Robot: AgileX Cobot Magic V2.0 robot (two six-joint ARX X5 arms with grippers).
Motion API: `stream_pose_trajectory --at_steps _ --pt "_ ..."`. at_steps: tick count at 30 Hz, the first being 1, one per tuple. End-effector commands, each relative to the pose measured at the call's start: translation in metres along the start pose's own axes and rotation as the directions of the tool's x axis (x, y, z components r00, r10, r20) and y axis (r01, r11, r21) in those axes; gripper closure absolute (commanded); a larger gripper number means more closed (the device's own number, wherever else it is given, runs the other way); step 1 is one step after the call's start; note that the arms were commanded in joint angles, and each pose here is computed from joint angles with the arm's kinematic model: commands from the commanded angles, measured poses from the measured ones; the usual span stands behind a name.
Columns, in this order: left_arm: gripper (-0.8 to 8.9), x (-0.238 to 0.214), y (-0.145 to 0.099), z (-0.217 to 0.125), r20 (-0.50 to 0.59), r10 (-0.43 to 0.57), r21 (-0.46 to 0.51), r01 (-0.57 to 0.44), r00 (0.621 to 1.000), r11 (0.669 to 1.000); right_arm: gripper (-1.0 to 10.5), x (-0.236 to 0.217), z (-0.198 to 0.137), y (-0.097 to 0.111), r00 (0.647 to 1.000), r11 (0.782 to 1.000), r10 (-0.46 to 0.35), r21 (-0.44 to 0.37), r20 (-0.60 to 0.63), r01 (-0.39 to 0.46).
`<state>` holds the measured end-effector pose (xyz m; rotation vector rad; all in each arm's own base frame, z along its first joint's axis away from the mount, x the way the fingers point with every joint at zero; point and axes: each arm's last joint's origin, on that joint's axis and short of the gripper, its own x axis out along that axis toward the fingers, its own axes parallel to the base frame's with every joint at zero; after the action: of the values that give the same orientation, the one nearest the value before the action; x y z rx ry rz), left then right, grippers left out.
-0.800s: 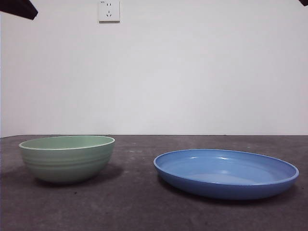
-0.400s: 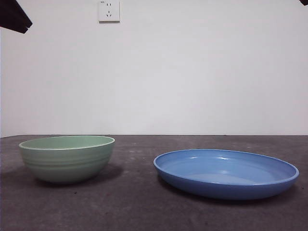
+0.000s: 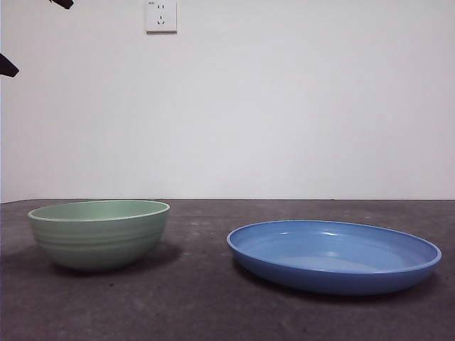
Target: Place the green bowl on the blue plate
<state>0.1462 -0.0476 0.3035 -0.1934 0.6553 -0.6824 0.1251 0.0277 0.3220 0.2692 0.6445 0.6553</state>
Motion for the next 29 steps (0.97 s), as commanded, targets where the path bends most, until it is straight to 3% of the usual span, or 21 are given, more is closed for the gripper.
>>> stream_pose_trajectory --at_steps 1,13,24,29 --pt "2.09 -0.001 -0.002 0.005 0.011 -0.008 0.027 0.007 1.000 1.000 3.7 -0.002 0.004 0.002 1.000 1.000 0.008 -0.016 0.012 -0.008" --pt "2.11 0.003 0.001 0.004 -0.007 0.010 0.030 -0.010 1.000 0.999 3.5 -0.002 0.004 0.003 1.000 1.000 0.010 -0.016 0.012 -0.010" --pt "2.19 0.025 0.021 0.005 -0.087 0.231 0.035 -0.229 0.969 0.973 3.5 -0.002 0.003 0.002 1.000 1.000 0.009 -0.008 0.000 -0.009" --pt "2.19 0.046 0.035 0.004 -0.165 0.254 0.009 -0.256 0.953 0.967 3.5 -0.002 0.003 0.002 1.000 1.000 0.009 -0.008 0.000 -0.009"
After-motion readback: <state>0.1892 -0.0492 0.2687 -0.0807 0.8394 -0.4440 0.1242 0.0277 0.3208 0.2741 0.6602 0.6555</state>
